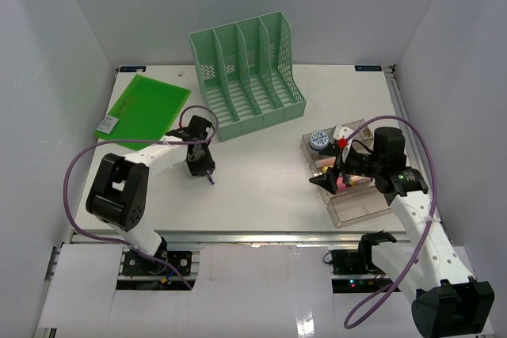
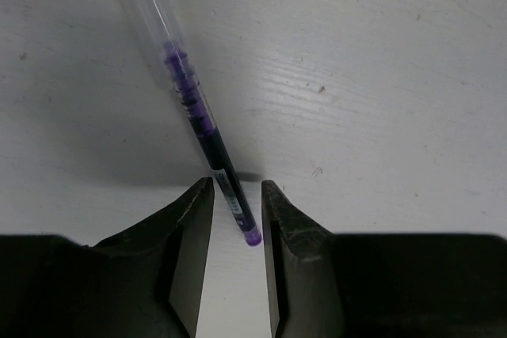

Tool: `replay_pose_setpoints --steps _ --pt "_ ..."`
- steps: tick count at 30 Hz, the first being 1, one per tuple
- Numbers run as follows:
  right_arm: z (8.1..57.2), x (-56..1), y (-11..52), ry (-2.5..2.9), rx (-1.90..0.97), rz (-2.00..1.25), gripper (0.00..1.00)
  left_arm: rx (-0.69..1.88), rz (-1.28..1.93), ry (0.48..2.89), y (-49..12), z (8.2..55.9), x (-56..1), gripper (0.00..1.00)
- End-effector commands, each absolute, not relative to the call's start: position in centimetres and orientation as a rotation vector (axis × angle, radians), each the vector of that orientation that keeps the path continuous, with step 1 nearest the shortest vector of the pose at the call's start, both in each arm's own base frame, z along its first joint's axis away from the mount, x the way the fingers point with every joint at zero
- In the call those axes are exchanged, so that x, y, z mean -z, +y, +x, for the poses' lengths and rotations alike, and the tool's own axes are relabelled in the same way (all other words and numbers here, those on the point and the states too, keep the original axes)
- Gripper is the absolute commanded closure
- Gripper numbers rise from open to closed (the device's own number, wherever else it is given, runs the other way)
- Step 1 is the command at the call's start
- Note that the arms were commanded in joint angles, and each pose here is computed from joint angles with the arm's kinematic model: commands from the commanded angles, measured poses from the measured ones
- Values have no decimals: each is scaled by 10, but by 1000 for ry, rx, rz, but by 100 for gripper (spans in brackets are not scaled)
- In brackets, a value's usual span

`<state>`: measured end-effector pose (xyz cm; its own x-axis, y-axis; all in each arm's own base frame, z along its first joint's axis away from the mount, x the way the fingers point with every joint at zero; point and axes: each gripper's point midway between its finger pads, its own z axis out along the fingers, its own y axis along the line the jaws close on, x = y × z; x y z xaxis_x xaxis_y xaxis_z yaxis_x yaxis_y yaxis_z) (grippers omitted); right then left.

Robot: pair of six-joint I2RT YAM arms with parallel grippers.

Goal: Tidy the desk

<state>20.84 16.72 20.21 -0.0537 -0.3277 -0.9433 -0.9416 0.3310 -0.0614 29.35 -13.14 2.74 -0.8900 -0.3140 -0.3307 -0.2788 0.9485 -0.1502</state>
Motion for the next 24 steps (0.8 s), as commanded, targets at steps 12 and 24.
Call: replay_pose_setpoints --steps 12,24 --pt "210 -210 168 1542 -741 -1180 3 32 -357 2795 -115 275 -16 82" --pt "206 -204 172 1578 -814 -1175 3 667 157 2685 -211 238 -67 100"
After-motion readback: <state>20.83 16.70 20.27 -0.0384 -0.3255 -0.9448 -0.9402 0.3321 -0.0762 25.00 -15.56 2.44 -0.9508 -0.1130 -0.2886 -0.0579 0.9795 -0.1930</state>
